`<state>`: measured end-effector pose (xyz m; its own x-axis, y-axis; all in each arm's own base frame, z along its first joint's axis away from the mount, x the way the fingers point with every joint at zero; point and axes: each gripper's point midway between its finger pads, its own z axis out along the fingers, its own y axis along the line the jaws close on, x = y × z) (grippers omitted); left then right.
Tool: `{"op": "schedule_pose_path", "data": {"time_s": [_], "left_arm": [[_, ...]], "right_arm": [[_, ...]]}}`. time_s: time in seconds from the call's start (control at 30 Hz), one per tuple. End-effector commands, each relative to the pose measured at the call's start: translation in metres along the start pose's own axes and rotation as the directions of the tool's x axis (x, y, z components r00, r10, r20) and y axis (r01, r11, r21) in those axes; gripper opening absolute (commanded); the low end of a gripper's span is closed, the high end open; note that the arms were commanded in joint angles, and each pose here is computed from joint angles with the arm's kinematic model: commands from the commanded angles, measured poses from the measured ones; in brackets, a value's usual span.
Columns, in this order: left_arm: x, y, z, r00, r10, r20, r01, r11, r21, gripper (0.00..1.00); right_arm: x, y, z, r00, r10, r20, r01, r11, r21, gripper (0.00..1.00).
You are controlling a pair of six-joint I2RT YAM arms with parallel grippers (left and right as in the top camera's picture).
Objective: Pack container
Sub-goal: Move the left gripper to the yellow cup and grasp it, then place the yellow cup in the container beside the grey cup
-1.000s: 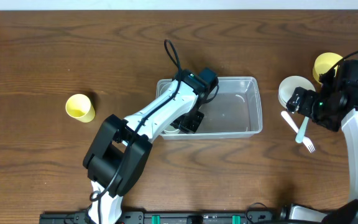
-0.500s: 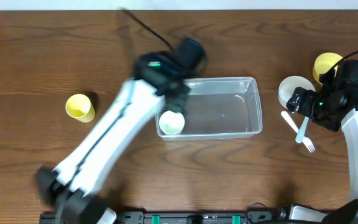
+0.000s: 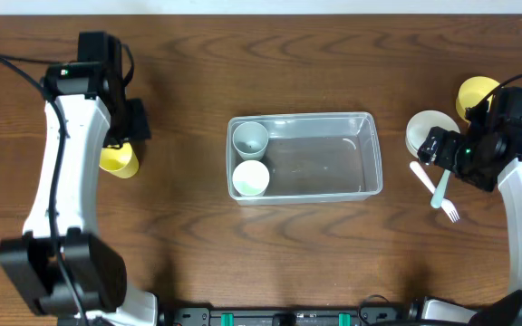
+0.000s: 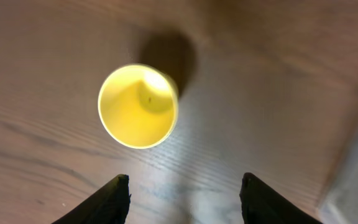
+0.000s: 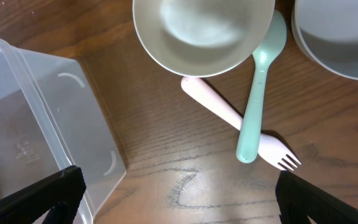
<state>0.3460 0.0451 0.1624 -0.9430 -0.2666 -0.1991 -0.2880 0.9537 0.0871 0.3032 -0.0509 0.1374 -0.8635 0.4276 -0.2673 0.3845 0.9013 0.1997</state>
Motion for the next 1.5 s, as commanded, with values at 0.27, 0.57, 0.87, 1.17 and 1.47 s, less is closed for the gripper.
{"op": "schedule_pose_path", "data": {"time_s": [0.27, 0.57, 0.87, 1.17, 1.47], "left_arm": [[0.028, 0.009, 0.101, 0.966, -0.067, -0.251, 0.068, 0.998, -0.007, 0.59], [0.03, 0.008, 0.112, 0.959, -0.062, -0.275, 0.061, 0.998, -0.012, 0.1], [0.033, 0.005, 0.092, 0.965, -0.048, -0.26, 0.048, 0.999, -0.005, 0.06], [0.027, -0.073, -0.043, 0.982, 0.162, 0.091, -0.175, 0.974, 0.147, 0.06], [0.064, -0.203, -0.137, 0.824, 0.44, 0.357, -0.539, 0.803, 0.255, 0.06]], "right_arm": [[-0.004, -0.001, -0.002, 1.0, 0.002, 0.01, -0.002, 1.0, 0.002, 0.99], [-0.004, -0.001, -0.002, 1.0, -0.001, 0.009, 0.001, 1.0, 0.002, 0.99], [-0.004, -0.001, -0.002, 1.0, 0.0, 0.009, 0.0, 1.0, 0.002, 0.99], [-0.004, -0.001, -0.002, 1.0, 0.0, 0.009, 0.0, 1.0, 0.002, 0.99], [-0.003, -0.001, -0.002, 1.0, 0.0, 0.008, 0.0, 1.0, 0.002, 0.99]]}}
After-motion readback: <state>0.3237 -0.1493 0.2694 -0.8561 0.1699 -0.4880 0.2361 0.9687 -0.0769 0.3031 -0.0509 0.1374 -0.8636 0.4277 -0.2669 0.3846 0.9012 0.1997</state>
